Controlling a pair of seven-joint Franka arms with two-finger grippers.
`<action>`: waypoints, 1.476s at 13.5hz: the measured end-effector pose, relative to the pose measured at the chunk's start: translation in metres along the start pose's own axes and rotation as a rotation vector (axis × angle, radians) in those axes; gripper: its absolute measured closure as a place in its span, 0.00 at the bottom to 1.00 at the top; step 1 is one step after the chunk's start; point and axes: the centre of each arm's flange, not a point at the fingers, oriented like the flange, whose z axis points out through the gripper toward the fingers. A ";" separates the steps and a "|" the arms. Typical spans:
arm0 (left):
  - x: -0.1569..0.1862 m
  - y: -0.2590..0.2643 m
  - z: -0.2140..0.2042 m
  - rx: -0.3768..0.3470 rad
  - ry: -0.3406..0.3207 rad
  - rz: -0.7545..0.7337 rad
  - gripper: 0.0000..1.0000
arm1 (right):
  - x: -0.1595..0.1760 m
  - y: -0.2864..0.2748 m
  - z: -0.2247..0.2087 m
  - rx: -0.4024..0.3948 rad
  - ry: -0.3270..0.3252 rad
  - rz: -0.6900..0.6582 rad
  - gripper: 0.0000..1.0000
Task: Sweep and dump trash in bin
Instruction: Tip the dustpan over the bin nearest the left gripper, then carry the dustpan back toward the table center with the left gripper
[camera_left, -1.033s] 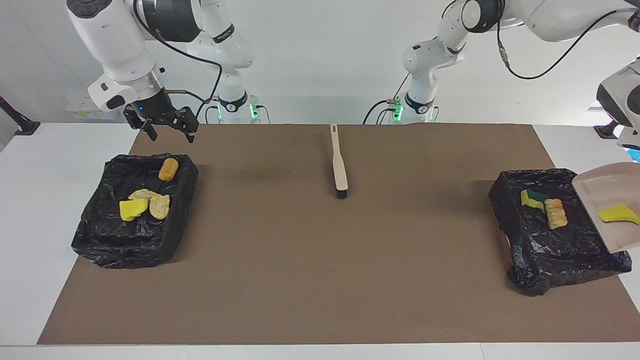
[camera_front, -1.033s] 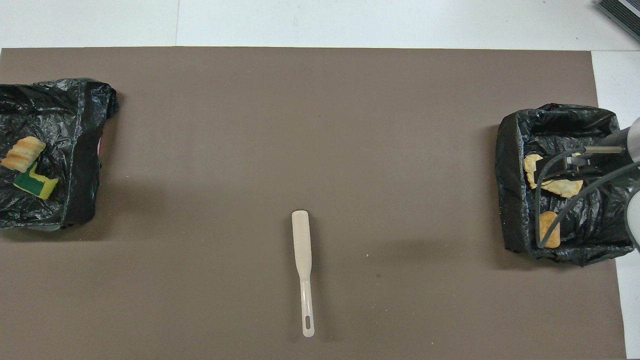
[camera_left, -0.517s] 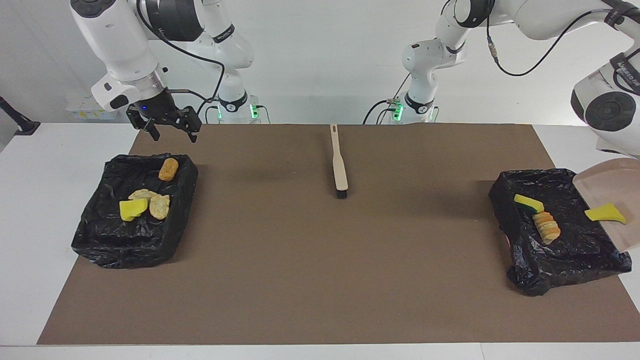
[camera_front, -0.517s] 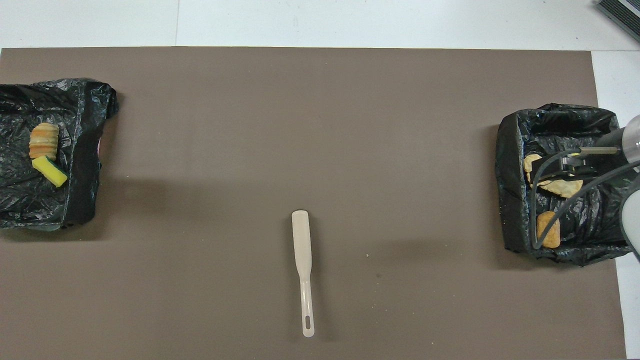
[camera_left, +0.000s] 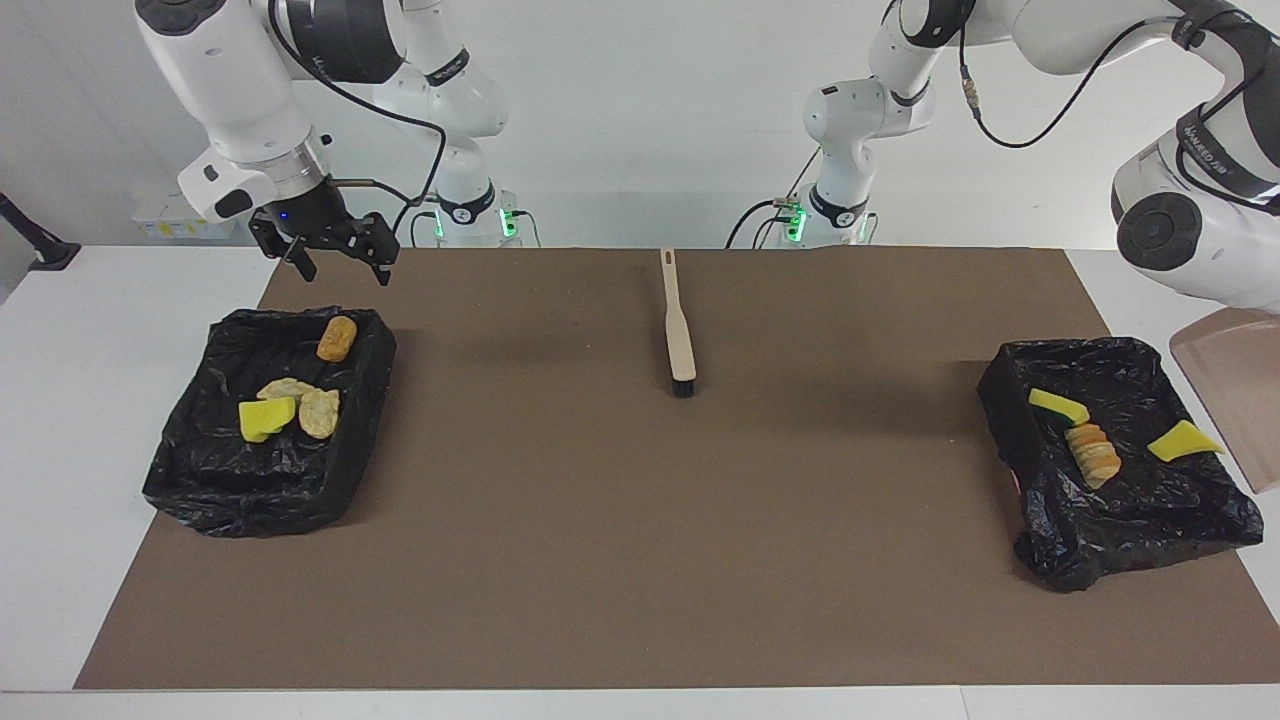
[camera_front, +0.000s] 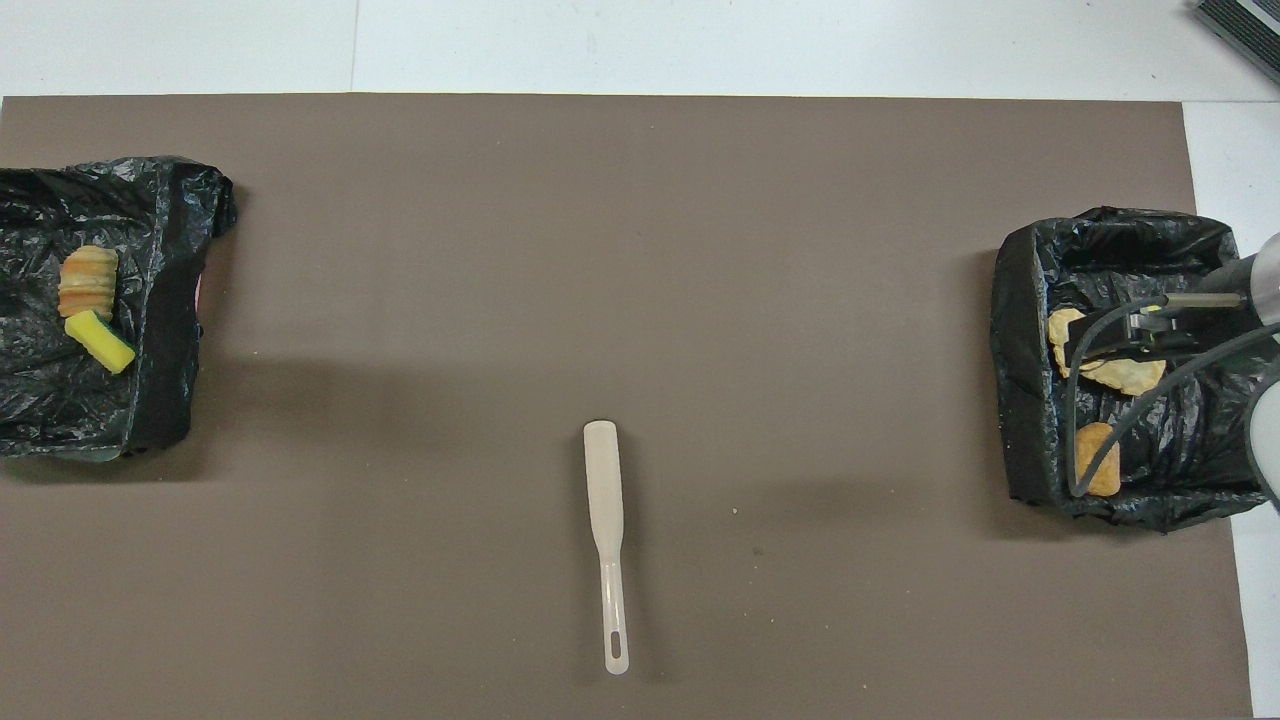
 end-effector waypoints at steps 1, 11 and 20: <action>0.002 -0.001 -0.006 0.009 -0.001 -0.009 0.67 | 0.000 0.000 0.000 0.000 0.000 0.000 0.00; 0.048 -0.012 -0.059 0.053 0.359 -0.193 0.67 | 0.000 0.000 0.000 0.000 0.000 0.000 0.00; 0.114 -0.020 -0.092 -0.125 0.873 -0.442 0.67 | 0.000 0.000 0.000 0.000 0.000 0.000 0.00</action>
